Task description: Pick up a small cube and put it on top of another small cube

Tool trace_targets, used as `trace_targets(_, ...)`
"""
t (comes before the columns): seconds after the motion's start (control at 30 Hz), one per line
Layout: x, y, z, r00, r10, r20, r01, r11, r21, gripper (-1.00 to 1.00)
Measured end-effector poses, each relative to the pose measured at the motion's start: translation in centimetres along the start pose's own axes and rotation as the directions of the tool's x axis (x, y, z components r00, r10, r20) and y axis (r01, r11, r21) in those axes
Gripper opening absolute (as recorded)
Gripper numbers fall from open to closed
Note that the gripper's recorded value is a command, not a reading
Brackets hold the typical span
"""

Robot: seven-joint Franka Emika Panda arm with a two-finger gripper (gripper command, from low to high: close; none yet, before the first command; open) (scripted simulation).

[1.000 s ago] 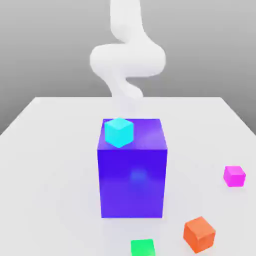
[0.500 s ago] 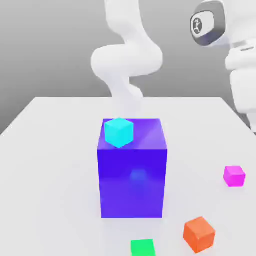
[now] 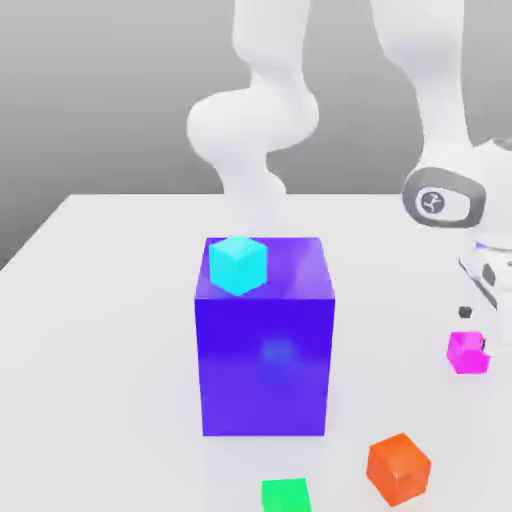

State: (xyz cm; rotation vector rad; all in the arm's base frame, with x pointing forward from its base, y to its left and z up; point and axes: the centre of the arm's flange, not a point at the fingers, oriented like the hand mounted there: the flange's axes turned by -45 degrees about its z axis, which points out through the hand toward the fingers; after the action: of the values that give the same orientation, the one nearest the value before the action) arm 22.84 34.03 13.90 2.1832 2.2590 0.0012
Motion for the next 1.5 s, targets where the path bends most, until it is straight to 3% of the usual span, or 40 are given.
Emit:
trace_targets(0.03, 0.0, -0.1, 0.8, 1.0, 0.0, 0.0, 0.0, 1.0, 0.0, -1.0)
trace_targets(0.27, -0.1, -0.1, 0.9, 1.0, -0.001, 0.001, 0.001, 1.0, 0.0, -1.0)
trace_targets(0.47, -0.1, 0.1, -4.6, 1.0, 0.005, 0.002, -0.005, 1.0, 0.0, -1.0)
trace_targets(0.7, -5.3, 9.9, -6.6, 0.952, 0.307, 0.002, -0.307, 0.952, 0.001, -1.0)
trace_targets(0.93, -14.6, 19.4, -8.1, 0.792, 0.611, 0.002, -0.611, 0.792, 0.002, -1.0)
trace_targets(1.2, -29.1, 26.7, -10.2, 0.497, 0.868, 0.001, -0.868, 0.497, 0.002, -1.0)
trace_targets(1.33, -31.5, 27.4, -6.3, 0.447, 0.894, 0.001, -0.894, 0.447, 0.001, -1.0)
trace_targets(1.37, -31.6, 27.4, -4.9, 0.445, 0.895, 0.001, -0.895, 0.445, 0.001, 1.0)
trace_targets(1.5, -31.6, 27.4, -4.9, 0.445, 0.895, 0.001, -0.895, 0.445, 0.001, 1.0)
